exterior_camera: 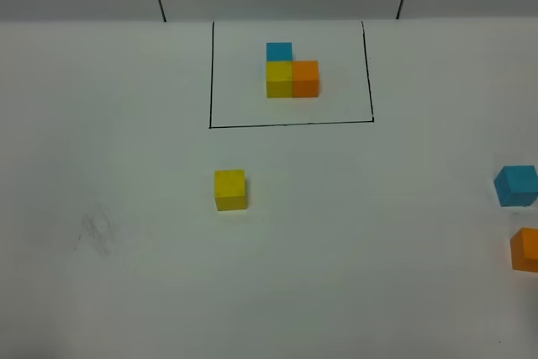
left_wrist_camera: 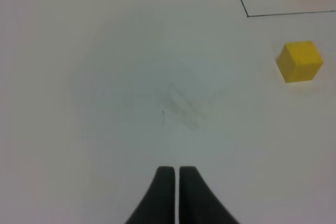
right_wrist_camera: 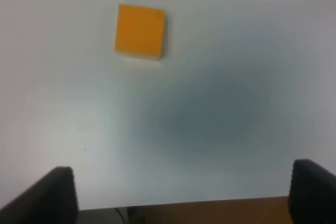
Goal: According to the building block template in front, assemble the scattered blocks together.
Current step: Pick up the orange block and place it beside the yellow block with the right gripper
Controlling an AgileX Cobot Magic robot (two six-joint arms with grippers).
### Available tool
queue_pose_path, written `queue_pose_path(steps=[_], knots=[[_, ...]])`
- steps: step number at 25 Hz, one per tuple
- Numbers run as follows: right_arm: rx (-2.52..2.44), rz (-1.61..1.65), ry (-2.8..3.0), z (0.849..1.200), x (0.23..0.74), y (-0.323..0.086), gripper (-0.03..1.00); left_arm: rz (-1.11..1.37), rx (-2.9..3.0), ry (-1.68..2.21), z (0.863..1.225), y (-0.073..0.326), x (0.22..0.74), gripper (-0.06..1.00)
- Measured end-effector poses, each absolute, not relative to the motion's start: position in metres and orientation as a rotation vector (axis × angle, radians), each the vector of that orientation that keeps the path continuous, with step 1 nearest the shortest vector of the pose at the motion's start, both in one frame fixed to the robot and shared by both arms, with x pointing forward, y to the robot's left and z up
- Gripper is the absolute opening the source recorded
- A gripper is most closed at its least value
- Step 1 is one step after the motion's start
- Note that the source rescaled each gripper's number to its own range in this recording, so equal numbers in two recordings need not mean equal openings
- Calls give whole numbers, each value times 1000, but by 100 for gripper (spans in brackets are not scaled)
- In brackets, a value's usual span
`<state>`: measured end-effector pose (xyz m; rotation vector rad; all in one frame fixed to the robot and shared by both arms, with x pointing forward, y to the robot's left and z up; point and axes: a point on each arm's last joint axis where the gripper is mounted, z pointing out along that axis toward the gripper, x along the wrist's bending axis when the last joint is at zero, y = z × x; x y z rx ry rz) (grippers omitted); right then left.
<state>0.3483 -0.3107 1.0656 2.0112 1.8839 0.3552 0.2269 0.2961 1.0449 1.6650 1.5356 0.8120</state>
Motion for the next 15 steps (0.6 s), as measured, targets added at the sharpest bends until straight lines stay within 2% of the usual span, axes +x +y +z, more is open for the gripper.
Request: queue_pose_path(steps=[15], knots=[[2129,408,1863,1021,390,-307,92,812,1665,1536,1045,296,227,0]])
